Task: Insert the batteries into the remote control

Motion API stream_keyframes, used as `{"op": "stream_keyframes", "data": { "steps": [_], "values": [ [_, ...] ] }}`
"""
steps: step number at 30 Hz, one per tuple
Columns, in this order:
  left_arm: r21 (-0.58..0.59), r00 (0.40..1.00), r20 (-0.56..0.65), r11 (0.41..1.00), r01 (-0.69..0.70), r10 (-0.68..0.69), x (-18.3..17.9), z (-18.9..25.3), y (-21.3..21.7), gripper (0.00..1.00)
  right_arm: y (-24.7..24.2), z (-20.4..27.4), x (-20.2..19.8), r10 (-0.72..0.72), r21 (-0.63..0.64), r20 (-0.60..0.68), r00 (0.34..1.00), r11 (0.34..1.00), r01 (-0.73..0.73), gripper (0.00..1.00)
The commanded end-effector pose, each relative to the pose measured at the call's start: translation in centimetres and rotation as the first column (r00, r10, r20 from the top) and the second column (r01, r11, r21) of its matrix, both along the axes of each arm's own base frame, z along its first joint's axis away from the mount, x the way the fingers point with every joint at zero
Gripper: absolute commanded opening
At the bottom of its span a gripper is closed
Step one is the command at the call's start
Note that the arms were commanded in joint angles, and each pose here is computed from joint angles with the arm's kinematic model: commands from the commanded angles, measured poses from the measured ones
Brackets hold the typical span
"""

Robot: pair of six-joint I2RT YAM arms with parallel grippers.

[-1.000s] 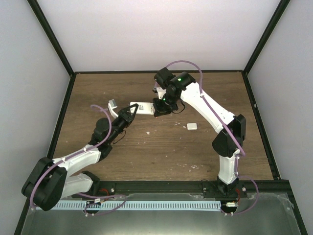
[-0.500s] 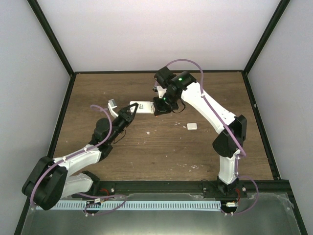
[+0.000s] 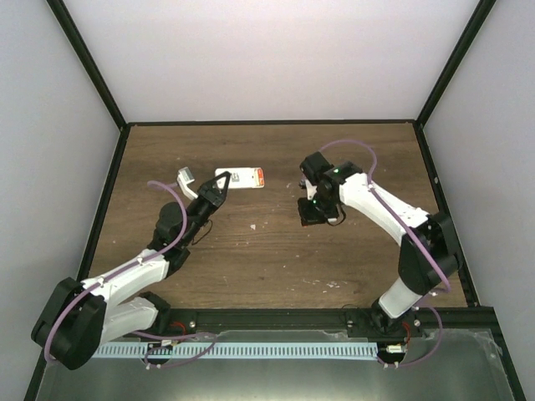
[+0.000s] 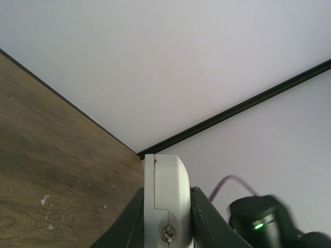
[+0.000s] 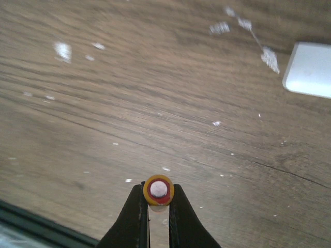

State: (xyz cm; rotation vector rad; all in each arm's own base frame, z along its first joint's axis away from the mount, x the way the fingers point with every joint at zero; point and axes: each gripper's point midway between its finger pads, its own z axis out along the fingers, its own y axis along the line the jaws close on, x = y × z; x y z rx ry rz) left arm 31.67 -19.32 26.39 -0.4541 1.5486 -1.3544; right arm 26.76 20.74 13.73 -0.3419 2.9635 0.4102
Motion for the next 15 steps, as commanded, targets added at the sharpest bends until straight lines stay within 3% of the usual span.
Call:
{"op": "stream_keyframes", "data": {
  "steps": [1,15],
  "values": [
    [0.006,0.996,0.081,0.999,-0.038,0.037,0.1,3.1,0.7,0.00,-0.4,-4.2,1.3,0.009,-0.047,0.054,0.999,0.999,-0.007,0.01],
    [0.014,0.994,0.109,1.000,-0.016,0.014,-0.1,4.8,0.3,0.00,0.2,-10.3,3.4,0.059,-0.066,0.121,0.991,0.997,-0.051,0.01]
  ]
}}
